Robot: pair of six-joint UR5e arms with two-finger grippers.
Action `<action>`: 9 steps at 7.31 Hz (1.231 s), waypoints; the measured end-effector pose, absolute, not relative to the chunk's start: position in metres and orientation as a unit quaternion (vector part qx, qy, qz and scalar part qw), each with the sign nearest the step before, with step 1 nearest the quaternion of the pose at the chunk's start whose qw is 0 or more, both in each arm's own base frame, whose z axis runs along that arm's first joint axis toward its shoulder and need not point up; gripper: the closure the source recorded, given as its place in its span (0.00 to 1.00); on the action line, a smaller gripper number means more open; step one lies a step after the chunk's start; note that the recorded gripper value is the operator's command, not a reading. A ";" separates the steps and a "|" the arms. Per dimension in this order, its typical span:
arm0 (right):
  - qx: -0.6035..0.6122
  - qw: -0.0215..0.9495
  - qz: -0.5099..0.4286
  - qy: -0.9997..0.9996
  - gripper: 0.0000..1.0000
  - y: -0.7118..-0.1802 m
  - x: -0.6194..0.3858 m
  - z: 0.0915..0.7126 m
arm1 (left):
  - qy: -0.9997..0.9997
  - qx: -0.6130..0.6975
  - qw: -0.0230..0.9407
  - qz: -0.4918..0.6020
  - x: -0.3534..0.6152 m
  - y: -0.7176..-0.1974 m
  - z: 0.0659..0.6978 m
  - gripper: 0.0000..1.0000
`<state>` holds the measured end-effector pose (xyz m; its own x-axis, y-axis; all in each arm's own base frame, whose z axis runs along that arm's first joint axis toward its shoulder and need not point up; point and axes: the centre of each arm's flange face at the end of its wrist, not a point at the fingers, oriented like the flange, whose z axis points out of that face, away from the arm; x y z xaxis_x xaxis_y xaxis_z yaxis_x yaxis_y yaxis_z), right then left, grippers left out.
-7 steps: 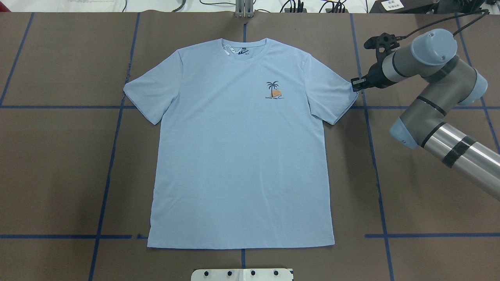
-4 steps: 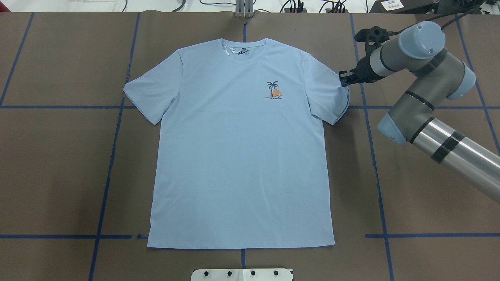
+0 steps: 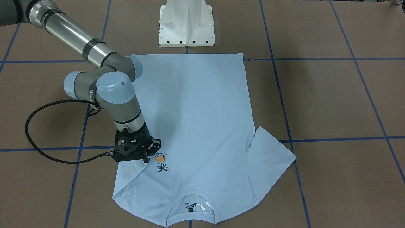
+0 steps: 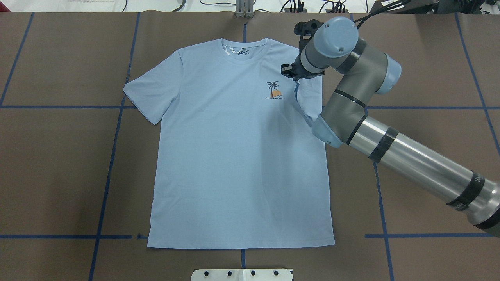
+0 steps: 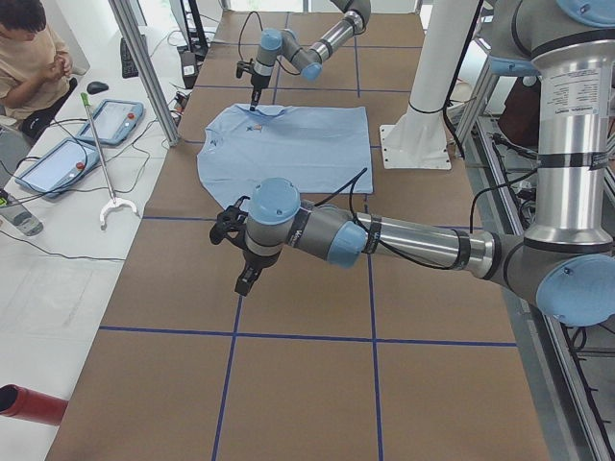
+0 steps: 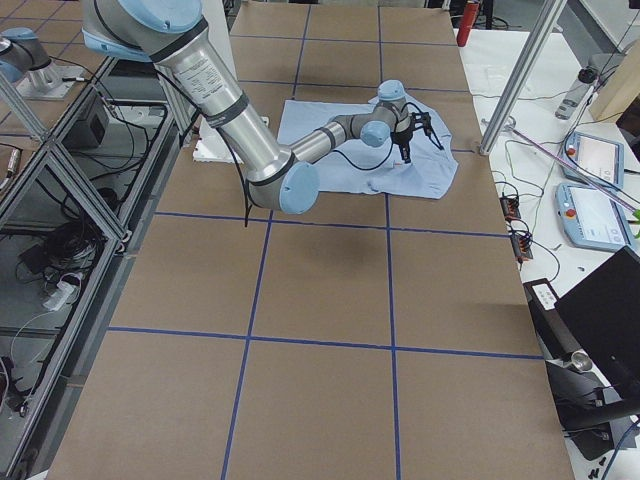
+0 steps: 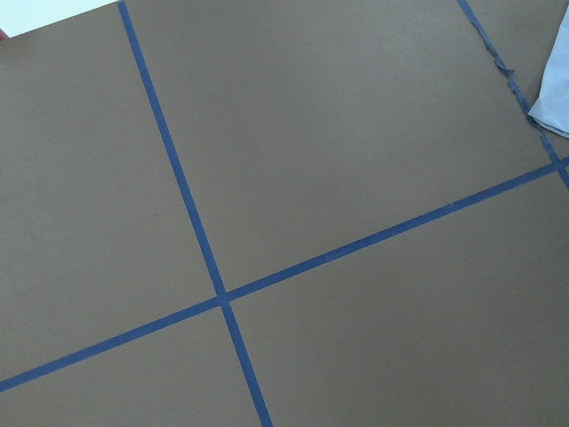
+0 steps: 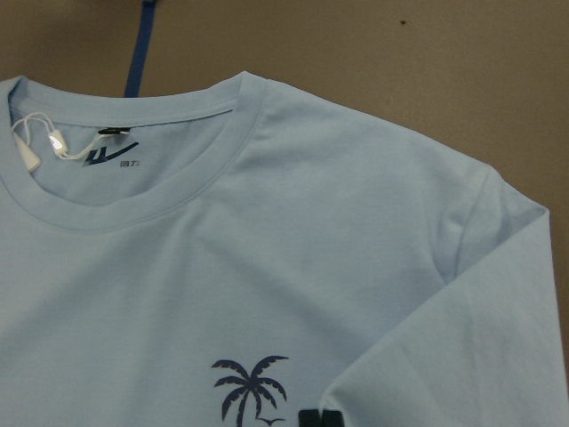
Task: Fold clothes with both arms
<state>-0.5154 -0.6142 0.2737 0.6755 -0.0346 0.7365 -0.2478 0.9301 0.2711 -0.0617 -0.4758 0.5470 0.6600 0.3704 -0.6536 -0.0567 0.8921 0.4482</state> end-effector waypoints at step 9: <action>0.091 0.916 0.007 -0.392 0.00 -0.680 -0.418 0.214 | 0.398 0.239 0.874 0.142 -0.029 -0.517 0.529 0.00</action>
<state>-0.4184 -0.6795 0.2142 0.6932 -0.0592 0.7183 -0.0832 0.9834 0.1614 -0.0286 -0.5172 0.5285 0.6432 0.4378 -0.6281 -0.0578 0.8458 0.5304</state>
